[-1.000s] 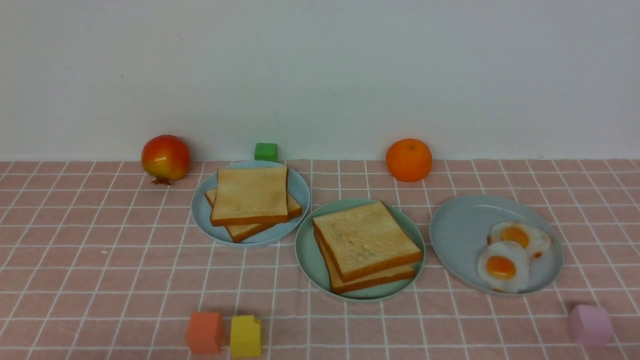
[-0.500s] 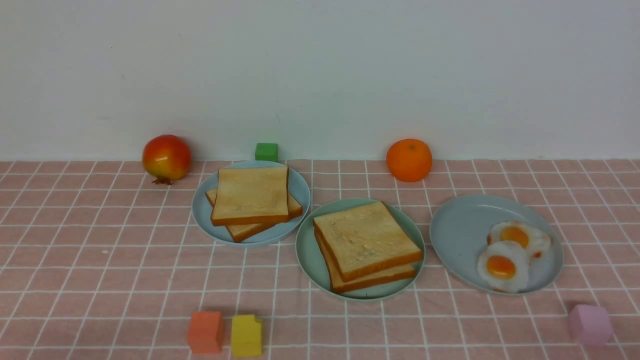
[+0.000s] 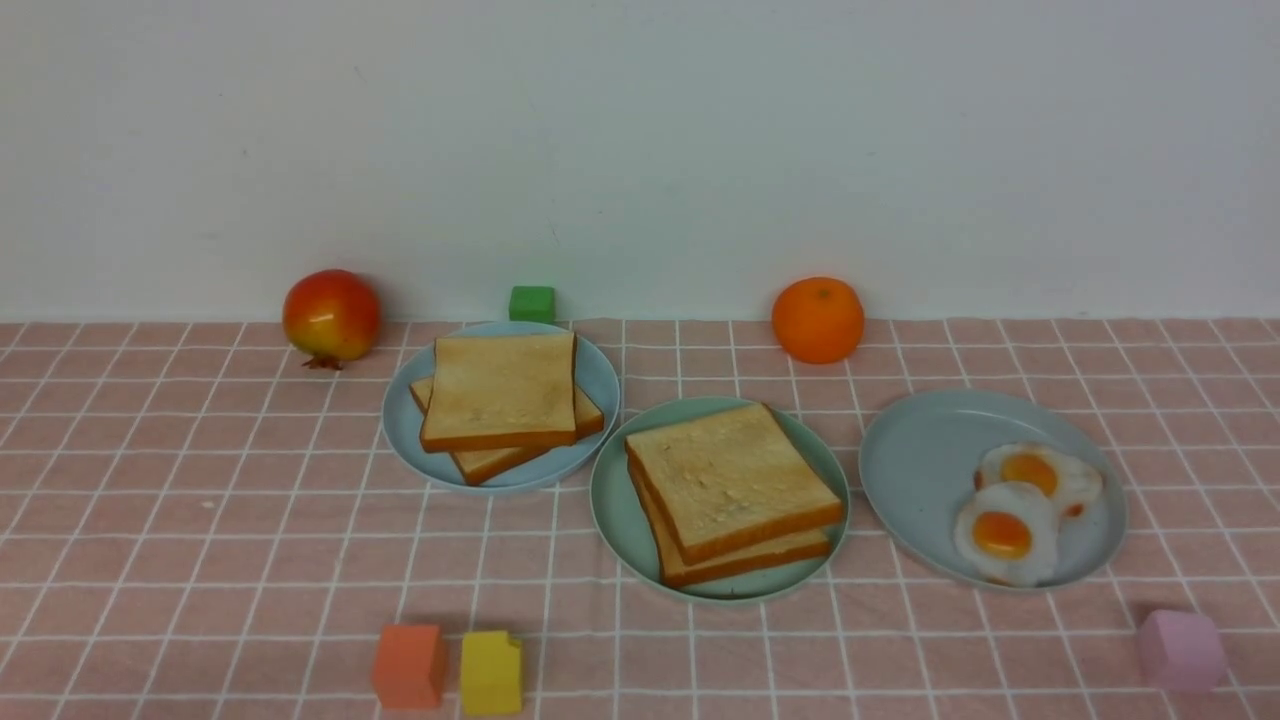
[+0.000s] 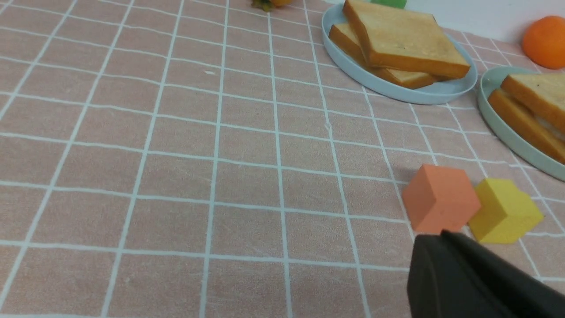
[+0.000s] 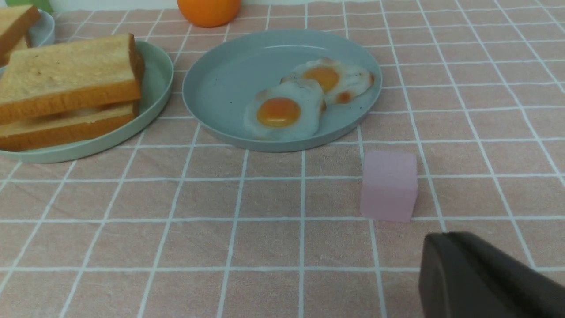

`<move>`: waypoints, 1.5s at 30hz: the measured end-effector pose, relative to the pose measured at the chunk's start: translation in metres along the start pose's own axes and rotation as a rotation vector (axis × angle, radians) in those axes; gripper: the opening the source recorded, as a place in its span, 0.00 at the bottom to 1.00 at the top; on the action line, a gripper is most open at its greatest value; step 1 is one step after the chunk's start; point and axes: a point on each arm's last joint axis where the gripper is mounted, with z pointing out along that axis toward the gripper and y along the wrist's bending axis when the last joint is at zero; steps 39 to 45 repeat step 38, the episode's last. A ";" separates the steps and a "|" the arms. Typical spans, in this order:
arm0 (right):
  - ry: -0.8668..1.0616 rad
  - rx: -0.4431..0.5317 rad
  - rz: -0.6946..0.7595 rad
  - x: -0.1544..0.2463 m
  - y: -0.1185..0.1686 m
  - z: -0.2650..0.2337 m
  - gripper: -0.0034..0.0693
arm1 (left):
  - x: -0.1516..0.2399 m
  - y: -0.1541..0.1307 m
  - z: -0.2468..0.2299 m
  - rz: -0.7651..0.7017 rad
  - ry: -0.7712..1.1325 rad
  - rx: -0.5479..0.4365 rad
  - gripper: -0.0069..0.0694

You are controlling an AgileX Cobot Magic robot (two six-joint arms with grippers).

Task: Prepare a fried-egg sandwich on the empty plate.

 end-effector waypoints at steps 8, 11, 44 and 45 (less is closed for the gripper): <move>-0.001 0.000 0.000 0.000 0.000 0.000 0.06 | 0.000 0.000 0.000 0.000 -0.002 -0.005 0.11; -0.001 0.000 0.000 0.000 0.000 0.000 0.07 | -0.001 0.002 0.000 -0.006 -0.011 -0.031 0.11; 0.000 0.000 0.001 0.000 0.000 0.000 0.09 | -0.001 0.003 0.000 -0.013 -0.021 -0.059 0.11; 0.000 0.000 0.001 0.000 0.000 0.000 0.09 | -0.001 0.003 0.000 -0.013 -0.021 -0.059 0.11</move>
